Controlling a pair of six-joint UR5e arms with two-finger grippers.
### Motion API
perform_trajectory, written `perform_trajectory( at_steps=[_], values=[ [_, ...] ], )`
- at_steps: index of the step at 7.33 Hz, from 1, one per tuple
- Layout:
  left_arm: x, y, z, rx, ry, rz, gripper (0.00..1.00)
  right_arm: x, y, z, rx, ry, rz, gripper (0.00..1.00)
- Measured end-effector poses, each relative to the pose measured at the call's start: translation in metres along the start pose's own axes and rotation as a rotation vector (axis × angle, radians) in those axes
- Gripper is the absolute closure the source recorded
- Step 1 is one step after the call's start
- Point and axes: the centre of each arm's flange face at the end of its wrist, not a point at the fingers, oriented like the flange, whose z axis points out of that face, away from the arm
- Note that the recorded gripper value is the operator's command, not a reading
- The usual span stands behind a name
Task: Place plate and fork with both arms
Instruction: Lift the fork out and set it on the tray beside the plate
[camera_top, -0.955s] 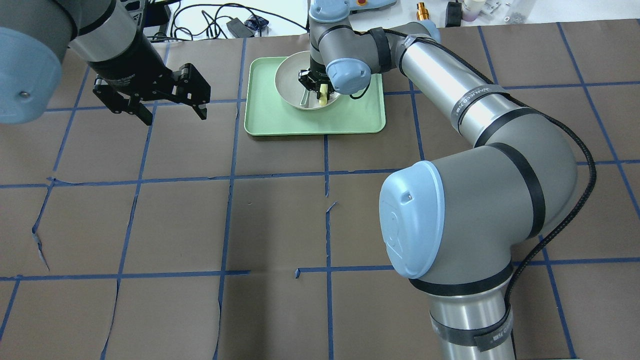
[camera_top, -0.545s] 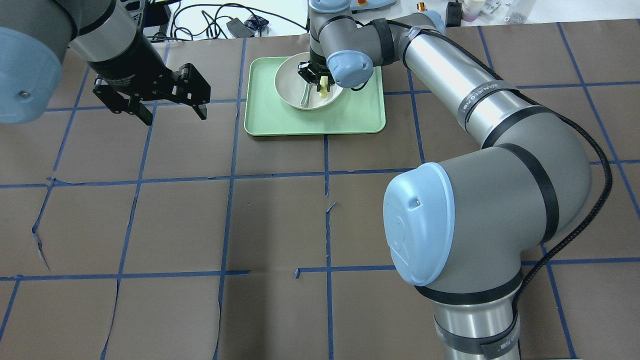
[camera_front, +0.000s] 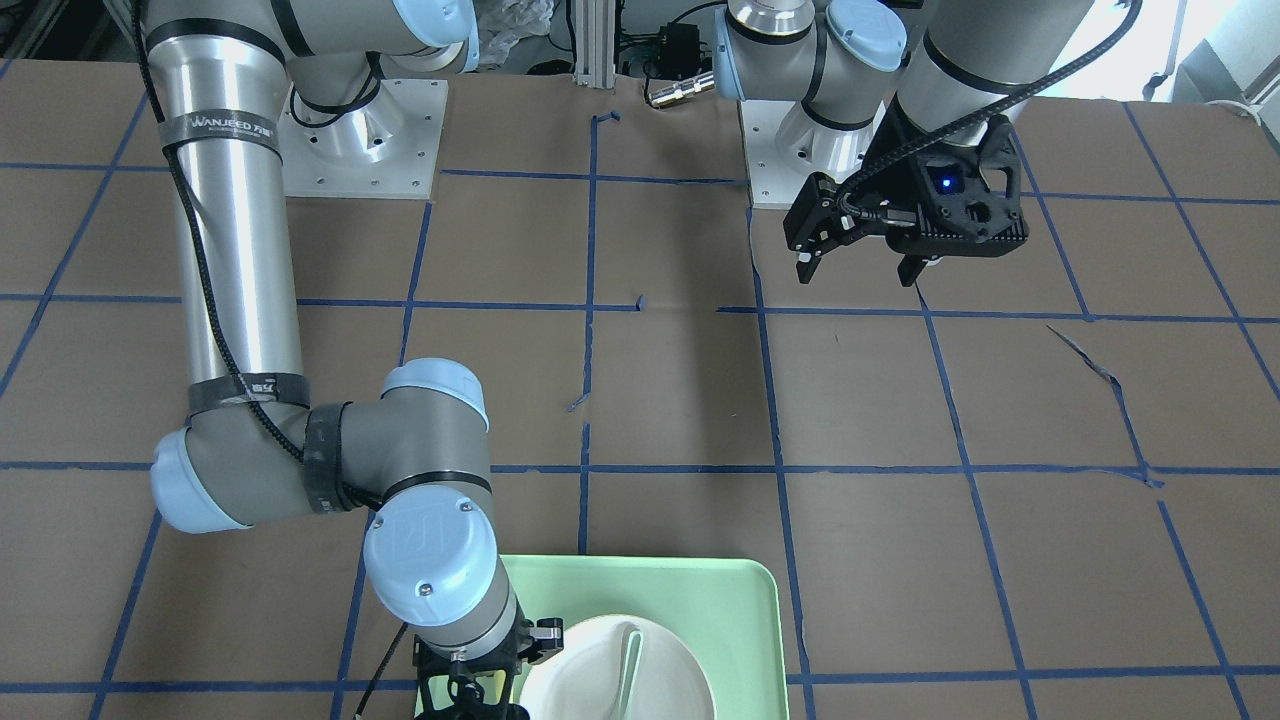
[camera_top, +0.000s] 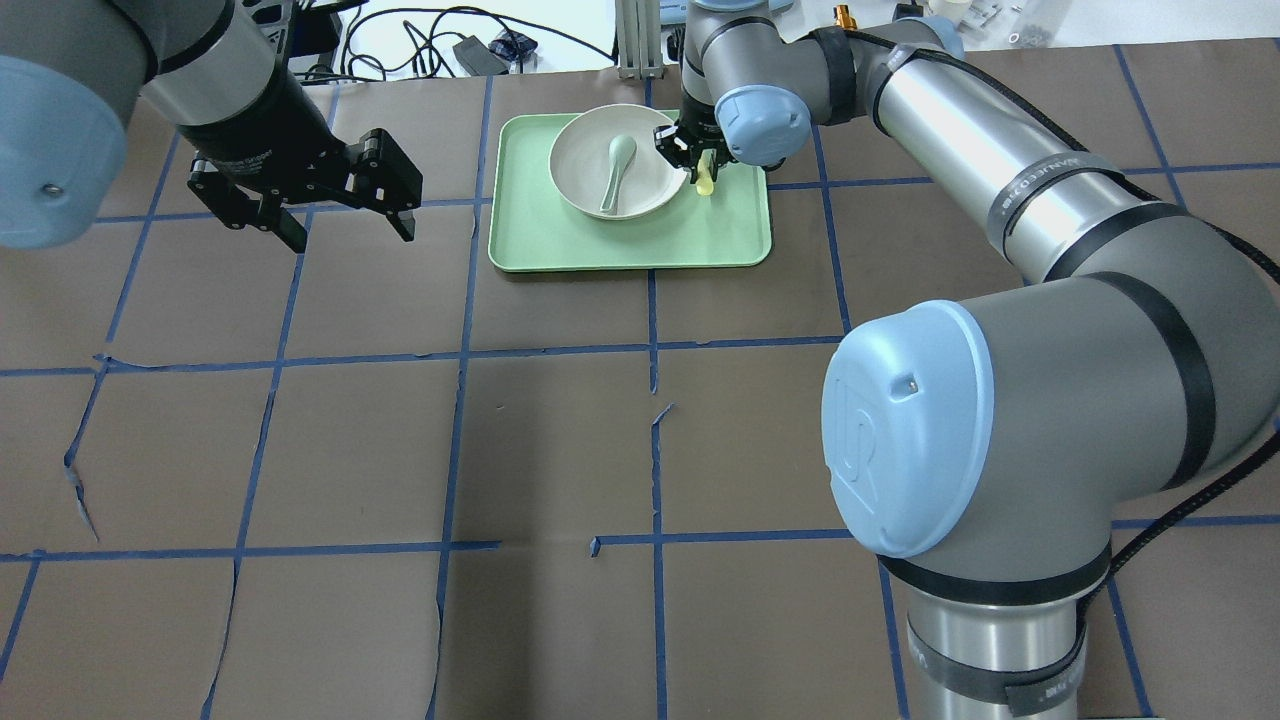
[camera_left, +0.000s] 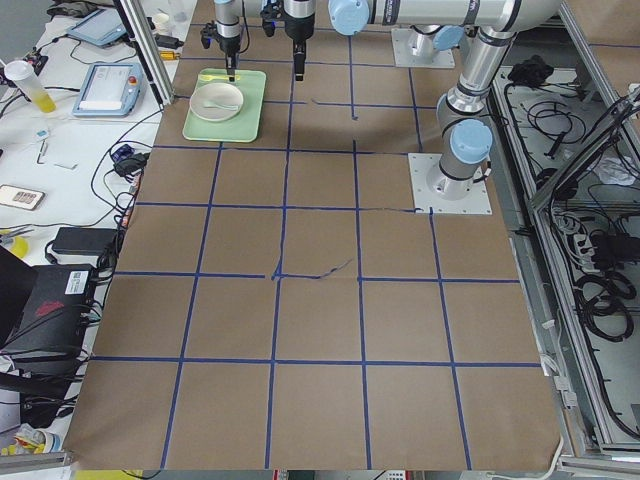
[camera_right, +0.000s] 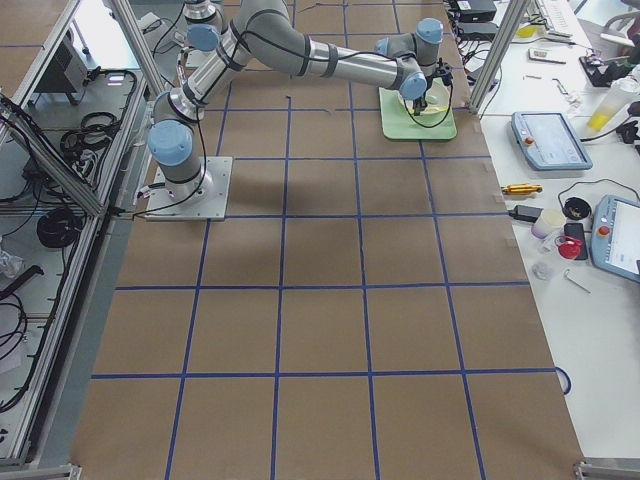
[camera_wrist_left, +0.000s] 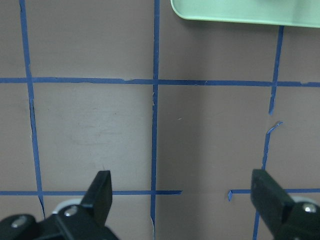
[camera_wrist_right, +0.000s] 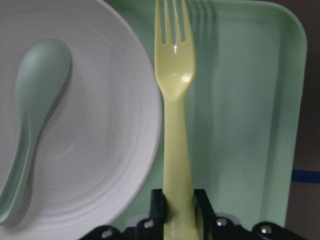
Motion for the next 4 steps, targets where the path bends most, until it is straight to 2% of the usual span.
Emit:
perform_trajectory(
  at_steps=[2, 3, 4],
  values=[
    [0.0, 0.0, 0.001, -0.001, 0.0, 0.0, 0.0, 0.014, 0.006, 0.013, -0.027, 0.002, -0.002, 0.85],
    [0.0, 0.0, 0.001, -0.003, 0.0, 0.0, 0.0, 0.015, 0.009, 0.02, -0.035, -0.001, -0.002, 0.7],
    [0.0, 0.001, 0.003, -0.007, 0.0, -0.001, 0.0, 0.016, 0.012, 0.024, -0.035, -0.006, -0.003, 0.12]
  ],
)
